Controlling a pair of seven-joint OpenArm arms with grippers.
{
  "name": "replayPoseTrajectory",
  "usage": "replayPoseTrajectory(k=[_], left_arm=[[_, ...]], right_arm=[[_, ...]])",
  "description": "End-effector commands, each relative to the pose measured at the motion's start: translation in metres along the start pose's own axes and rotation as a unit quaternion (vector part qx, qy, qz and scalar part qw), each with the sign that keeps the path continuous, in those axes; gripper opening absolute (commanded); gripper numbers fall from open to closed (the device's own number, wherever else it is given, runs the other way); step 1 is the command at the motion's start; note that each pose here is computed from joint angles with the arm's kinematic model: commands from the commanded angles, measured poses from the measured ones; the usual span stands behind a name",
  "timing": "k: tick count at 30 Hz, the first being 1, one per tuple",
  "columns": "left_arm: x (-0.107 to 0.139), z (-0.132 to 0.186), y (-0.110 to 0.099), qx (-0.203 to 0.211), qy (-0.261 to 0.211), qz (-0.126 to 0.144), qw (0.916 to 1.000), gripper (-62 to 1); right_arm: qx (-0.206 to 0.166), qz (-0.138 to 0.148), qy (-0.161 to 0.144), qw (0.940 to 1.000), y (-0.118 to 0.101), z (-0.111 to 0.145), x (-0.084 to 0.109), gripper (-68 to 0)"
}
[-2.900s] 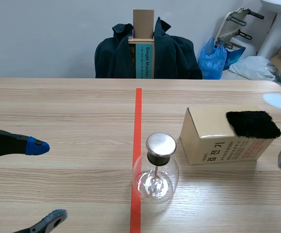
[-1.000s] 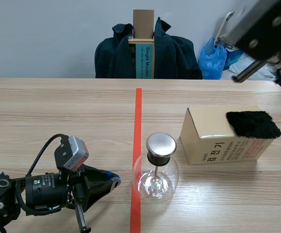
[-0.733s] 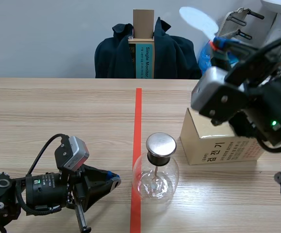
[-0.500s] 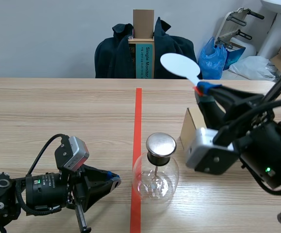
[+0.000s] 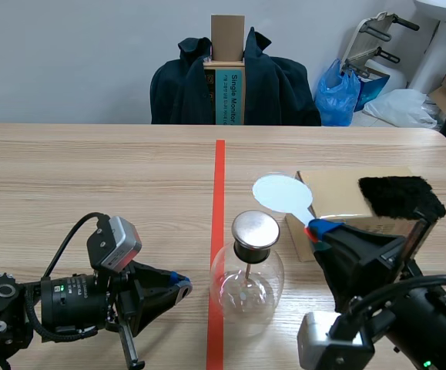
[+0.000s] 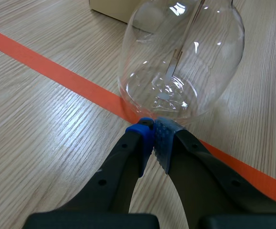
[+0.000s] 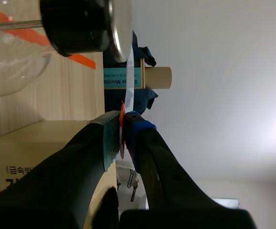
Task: Do the electroscope experiment.
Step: 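Bring the plate to the electroscope and point at the metal foil, then move the plate toward and away from the electroscope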
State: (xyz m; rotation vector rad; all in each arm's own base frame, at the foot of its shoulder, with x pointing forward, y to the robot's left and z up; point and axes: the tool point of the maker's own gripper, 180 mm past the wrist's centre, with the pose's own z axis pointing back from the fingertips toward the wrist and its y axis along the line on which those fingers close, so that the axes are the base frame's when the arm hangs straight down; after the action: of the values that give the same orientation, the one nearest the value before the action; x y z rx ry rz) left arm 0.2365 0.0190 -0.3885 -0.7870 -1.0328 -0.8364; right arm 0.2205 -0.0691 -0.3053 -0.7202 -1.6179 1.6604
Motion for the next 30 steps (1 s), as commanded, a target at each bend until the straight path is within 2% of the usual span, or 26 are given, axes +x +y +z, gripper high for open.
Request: replayPoseTrajectory(k=[1,10,14,19,30], left_arm=[[0.014,-0.002,0.001,0.000,-0.025,-0.003,0.9997,-58.8],[0.015,-0.002,0.001,0.000,-0.026,-0.003,0.9997,-58.8],[0.015,-0.002,0.001,0.000,-0.026,-0.003,0.9997,-58.8],[0.015,-0.002,0.001,0.000,-0.026,-0.003,0.9997,-58.8],[0.015,-0.002,0.001,0.000,-0.026,-0.003,0.9997,-58.8]], right_arm=[[-0.011,0.017,0.001,0.9998,-0.009,0.001,-0.007,-66.7],[-0.010,0.023,-0.007,0.9996,-0.009,0.002,-0.006,-66.7],[-0.027,0.037,-0.024,0.9987,-0.015,0.003,0.000,-66.7],[-0.029,0.039,-0.039,0.9980,-0.015,0.003,0.006,-66.7],[-0.026,0.042,-0.115,0.9922,-0.013,0.007,0.032,-66.7]])
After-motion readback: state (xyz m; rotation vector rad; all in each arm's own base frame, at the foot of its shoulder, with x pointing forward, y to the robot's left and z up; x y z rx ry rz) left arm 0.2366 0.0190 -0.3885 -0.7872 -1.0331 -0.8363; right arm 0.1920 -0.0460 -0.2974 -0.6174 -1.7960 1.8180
